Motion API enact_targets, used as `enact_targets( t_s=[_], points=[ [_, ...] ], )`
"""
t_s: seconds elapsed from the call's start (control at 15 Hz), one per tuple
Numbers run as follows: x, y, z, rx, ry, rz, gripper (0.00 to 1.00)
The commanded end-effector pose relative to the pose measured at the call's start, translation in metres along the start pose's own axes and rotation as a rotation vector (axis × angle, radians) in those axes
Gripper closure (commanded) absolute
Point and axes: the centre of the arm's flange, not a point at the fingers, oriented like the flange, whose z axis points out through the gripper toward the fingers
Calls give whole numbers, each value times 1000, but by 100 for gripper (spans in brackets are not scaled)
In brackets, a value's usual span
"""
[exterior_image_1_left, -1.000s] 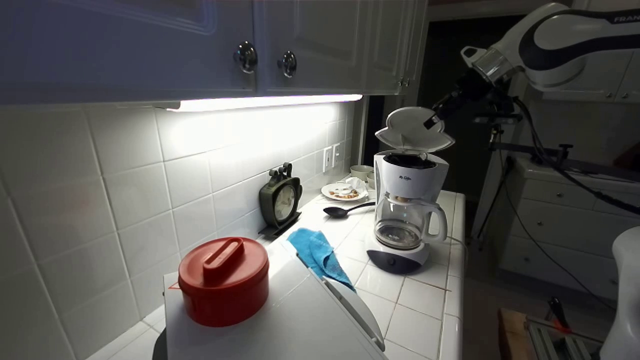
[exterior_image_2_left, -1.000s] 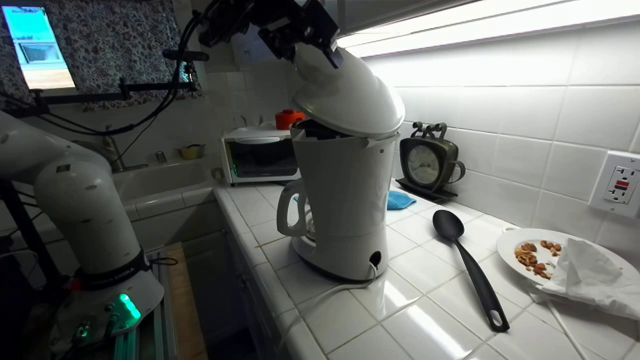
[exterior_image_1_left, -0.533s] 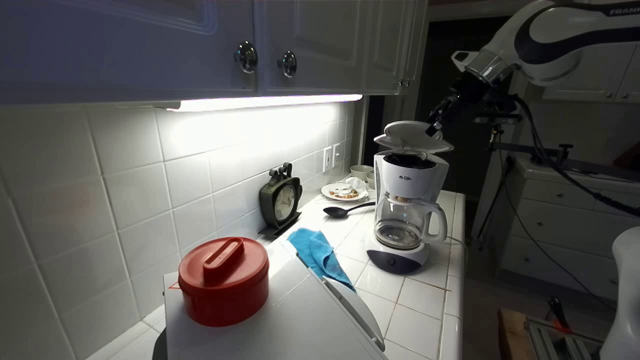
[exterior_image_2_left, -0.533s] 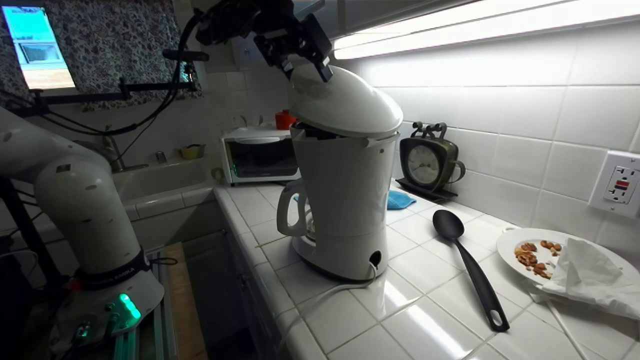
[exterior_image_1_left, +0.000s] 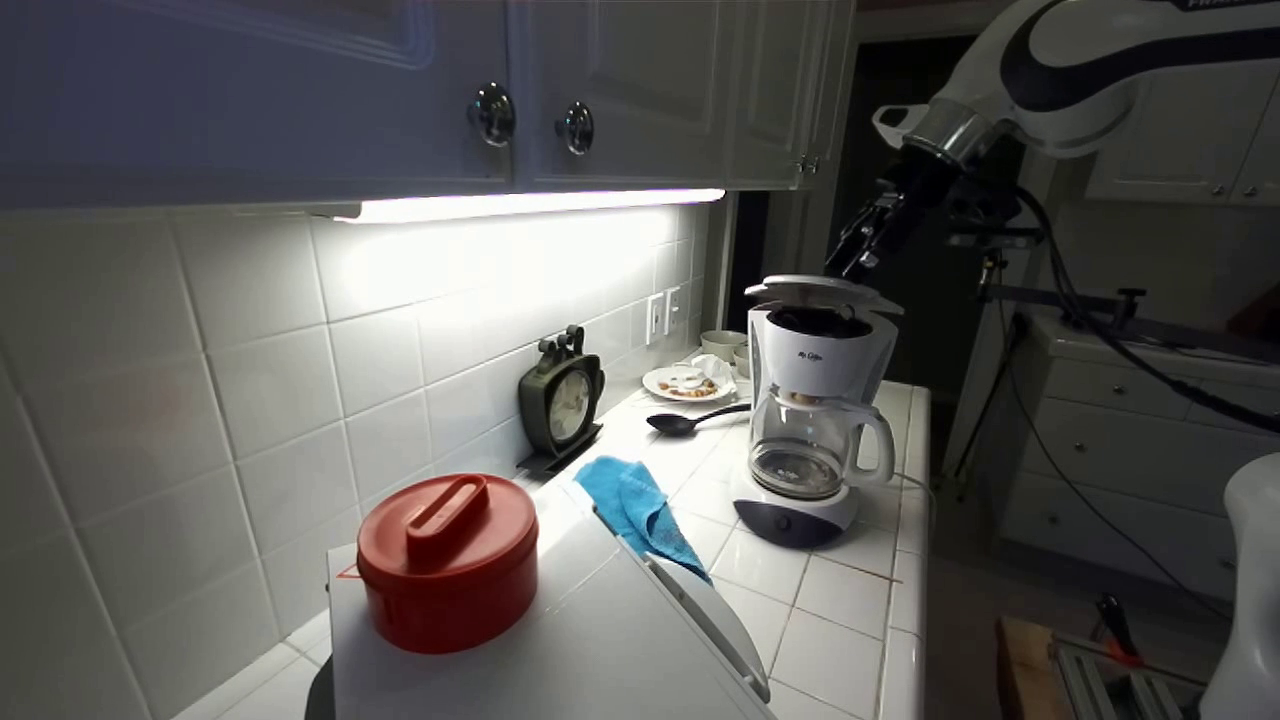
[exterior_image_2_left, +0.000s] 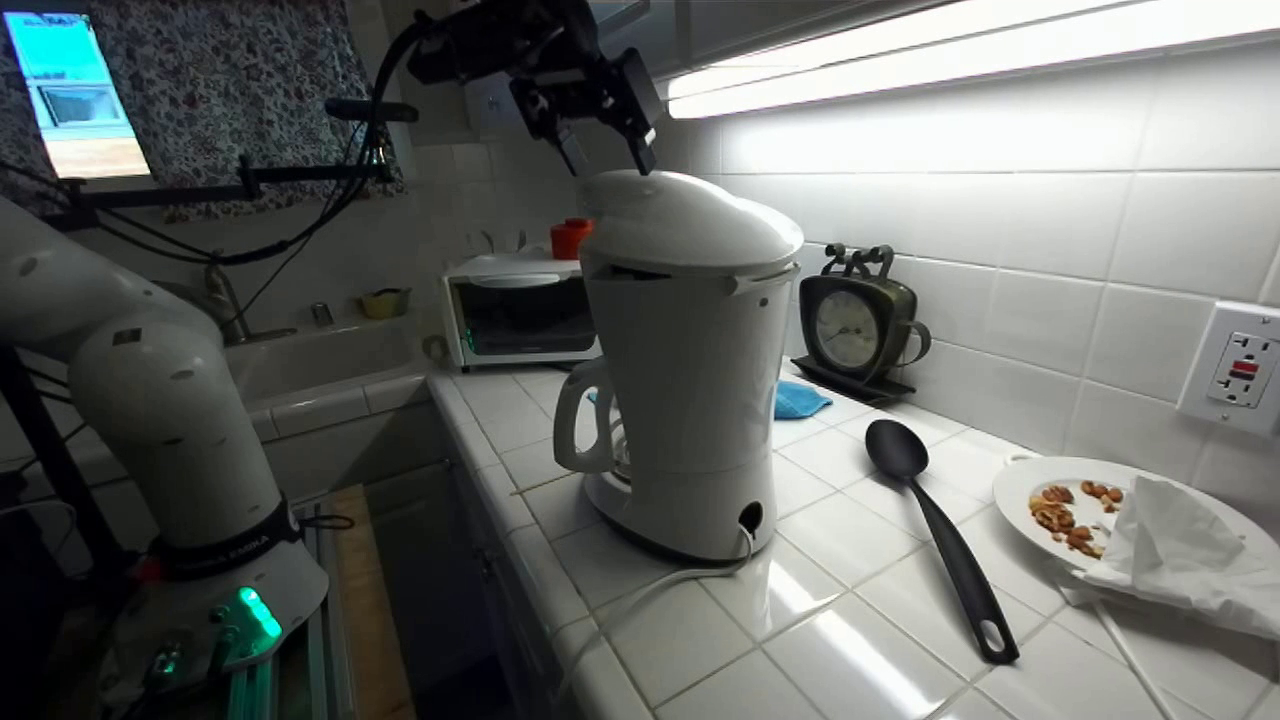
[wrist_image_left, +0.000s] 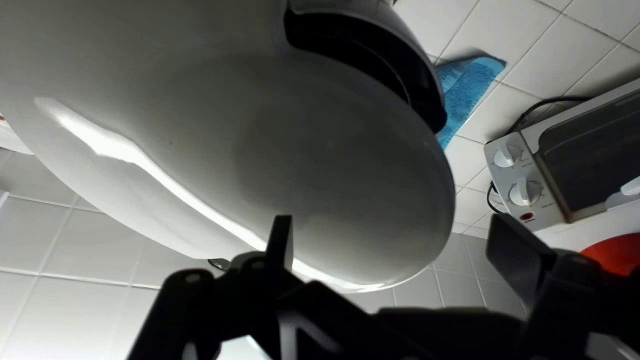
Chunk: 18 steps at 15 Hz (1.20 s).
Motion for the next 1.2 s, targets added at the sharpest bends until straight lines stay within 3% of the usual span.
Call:
enact_targets(
  t_s=[0.0,0.27,0.47,1.13],
  points=[
    [16,3,-1,31,-32,-34,0],
    [18,3,9,54,-70,-48,0],
    [17,-1,20,110,-167,-41,0],
    [20,-4,34,80,-275,-37,0]
  ],
)
